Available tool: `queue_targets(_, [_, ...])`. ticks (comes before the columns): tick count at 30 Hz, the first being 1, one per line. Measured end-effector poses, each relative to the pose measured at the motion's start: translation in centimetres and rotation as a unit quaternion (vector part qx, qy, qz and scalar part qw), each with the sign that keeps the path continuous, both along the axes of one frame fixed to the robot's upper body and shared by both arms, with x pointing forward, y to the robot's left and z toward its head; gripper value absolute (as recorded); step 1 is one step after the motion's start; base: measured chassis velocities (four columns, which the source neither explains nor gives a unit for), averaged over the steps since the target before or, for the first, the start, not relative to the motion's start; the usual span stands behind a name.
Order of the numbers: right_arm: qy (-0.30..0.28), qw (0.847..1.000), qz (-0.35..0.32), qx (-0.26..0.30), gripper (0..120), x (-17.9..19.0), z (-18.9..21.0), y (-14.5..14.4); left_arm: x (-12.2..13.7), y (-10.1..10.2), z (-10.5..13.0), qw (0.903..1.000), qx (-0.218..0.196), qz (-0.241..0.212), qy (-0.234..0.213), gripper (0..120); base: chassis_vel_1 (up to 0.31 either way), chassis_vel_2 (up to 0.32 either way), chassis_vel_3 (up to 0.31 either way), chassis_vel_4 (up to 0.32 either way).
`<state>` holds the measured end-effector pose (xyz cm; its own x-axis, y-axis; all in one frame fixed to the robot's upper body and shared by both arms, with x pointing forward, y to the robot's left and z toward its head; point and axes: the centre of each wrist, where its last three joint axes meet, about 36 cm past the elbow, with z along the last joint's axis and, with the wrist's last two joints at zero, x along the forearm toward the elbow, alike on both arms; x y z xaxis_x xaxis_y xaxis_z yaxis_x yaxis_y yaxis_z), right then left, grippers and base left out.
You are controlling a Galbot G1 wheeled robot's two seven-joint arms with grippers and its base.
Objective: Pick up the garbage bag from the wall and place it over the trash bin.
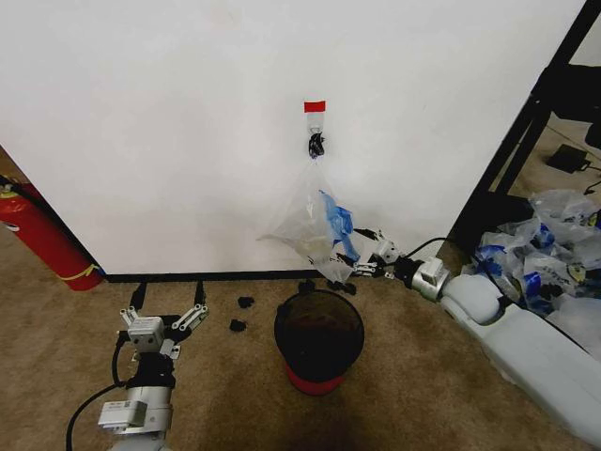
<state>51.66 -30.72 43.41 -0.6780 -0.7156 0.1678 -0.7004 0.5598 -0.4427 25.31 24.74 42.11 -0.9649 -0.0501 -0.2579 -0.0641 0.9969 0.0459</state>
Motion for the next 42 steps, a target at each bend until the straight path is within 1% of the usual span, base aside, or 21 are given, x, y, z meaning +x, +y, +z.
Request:
queue_targets(1, [0.004, 1.000, 0.001, -0.002, 94, 0.1, -0.2, 0.0, 0.0, -0.1, 0.0, 1.0000, 0.000, 0.000, 0.000, 100, 0.000, 0.000, 0.000, 0.000])
queue_targets(4, [0.008, 1.000, 0.001, -0.004, 88, 0.2, -0.4, -0.1, 0.0, -0.1, -0.1, 1.0000, 0.000, 0.001, 0.001, 100, 0.000, 0.000, 0.000, 0.000])
queue_targets(8, [0.010, 1.000, 0.001, -0.002, 71, 0.3, -0.4, -0.3, 0.0, -0.2, -0.1, 1.0000, -0.001, 0.002, 0.001, 100, 0.000, 0.000, 0.000, 0.000])
queue_targets(9, [0.010, 1.000, 0.000, -0.001, 68, 0.3, -0.4, -0.3, 0.0, -0.2, -0.1, 1.0000, -0.001, 0.002, 0.001, 100, 0.000, 0.000, 0.000, 0.000])
queue_targets(10, [0.010, 1.000, -0.001, 0.001, 62, 0.3, -0.3, -0.4, 0.0, -0.2, -0.1, 1.0000, -0.001, 0.002, 0.001, 100, 0.000, 0.000, 0.000, 0.000])
queue_targets(11, [0.010, 1.000, -0.001, 0.001, 62, 0.3, -0.3, -0.4, 0.0, -0.2, -0.1, 1.0000, -0.001, 0.002, 0.001, 100, 0.000, 0.000, 0.000, 0.000])
queue_targets(16, [0.011, 1.000, -0.011, 0.013, 41, 0.1, -0.1, -0.8, -0.1, -0.4, -0.1, 1.0000, -0.001, 0.003, 0.001, 100, 0.000, 0.000, 0.000, 0.000])
queue_targets(18, [0.013, 1.000, -0.014, 0.014, 39, 0.0, -0.2, -0.9, -0.1, -0.4, -0.1, 1.0000, -0.001, 0.003, 0.001, 100, 0.000, 0.000, 0.000, 0.000])
queue_targets(20, [0.017, 1.000, -0.022, 0.015, 30, -0.2, -0.2, -1.1, -0.1, -0.4, -0.1, 1.0000, 0.000, 0.002, 0.000, 100, 0.000, 0.000, 0.000, 0.000])
queue_targets(21, [0.018, 0.999, -0.023, 0.015, 29, -0.2, -0.2, -1.1, -0.1, -0.4, -0.1, 1.0000, 0.000, 0.002, 0.000, 100, 0.000, 0.000, 0.000, 0.000])
queue_targets(22, [0.023, 0.999, -0.031, 0.018, 20, -0.4, -0.3, -1.3, -0.1, -0.4, 0.0, 1.0000, 0.000, 0.002, -0.001, 100, 0.000, 0.000, 0.000, 0.000])
queue_targets(25, [0.035, 0.998, -0.047, 0.024, 9, -0.7, -0.4, -1.5, -0.2, -0.4, 0.1, 1.0000, 0.001, 0.002, -0.002, 100, 0.000, 0.000, 0.000, 0.000])
queue_targets(27, [0.039, 0.998, -0.050, 0.028, 5, -0.8, -0.4, -1.5, -0.2, -0.4, 0.1, 1.0000, 0.001, 0.001, -0.002, 100, 0.000, 0.000, 0.000, 0.000])
queue_targets(29, [0.056, 0.995, -0.061, 0.055, 0, -1.3, -0.5, -1.4, -0.2, -0.3, 0.2, 1.0000, 0.003, -0.001, -0.004, 100, 0.000, 0.000, 0.000, 0.000])
queue_targets(32, [0.081, 0.987, -0.074, 0.117, 0, -2.0, -0.6, -1.2, 0.0, -0.3, 0.8, 0.9998, 0.008, -0.013, -0.015, 100, 0.000, 0.000, 0.000, 0.000])
queue_targets(34, [0.097, 0.971, -0.069, 0.205, 0, -2.6, -0.8, -1.1, 0.7, -0.2, 2.2, 0.9970, 0.023, -0.059, -0.045, 100, 0.000, 0.000, 0.000, 0.000])
queue_targets(35, [0.097, 0.971, -0.069, 0.205, 0, -2.6, -0.8, -1.1, 0.7, -0.2, 2.2, 0.9970, 0.023, -0.059, -0.045, 100, 0.000, 0.000, 0.000, 0.000])
queue_targets(37, [0.109, 0.955, -0.060, 0.268, 0, -3.0, -0.9, -0.8, 1.6, -0.2, 3.4, 0.9911, 0.044, -0.104, -0.070, 100, 0.000, 0.000, 0.000, 0.000])
queue_targets(39, [0.118, 0.936, -0.047, 0.329, 0, -3.3, -1.0, -0.5, 3.3, -0.3, 5.1, 0.9777, 0.076, -0.169, -0.099, 100, 0.000, 0.000, 0.000, 0.000])
queue_targets(41, [0.123, 0.926, -0.036, 0.354, 0, -3.6, -1.1, -0.6, 5.2, -0.3, 6.4, 0.9606, 0.115, -0.225, -0.116, 100, 0.000, 0.000, 0.000, 0.000])
queue_targets(42, [0.124, 0.924, -0.029, 0.361, 0, -3.7, -1.3, -0.6, 6.2, -0.2, 6.8, 0.9531, 0.136, -0.242, -0.120, 100, 0.000, 0.000, 0.000, 0.000])
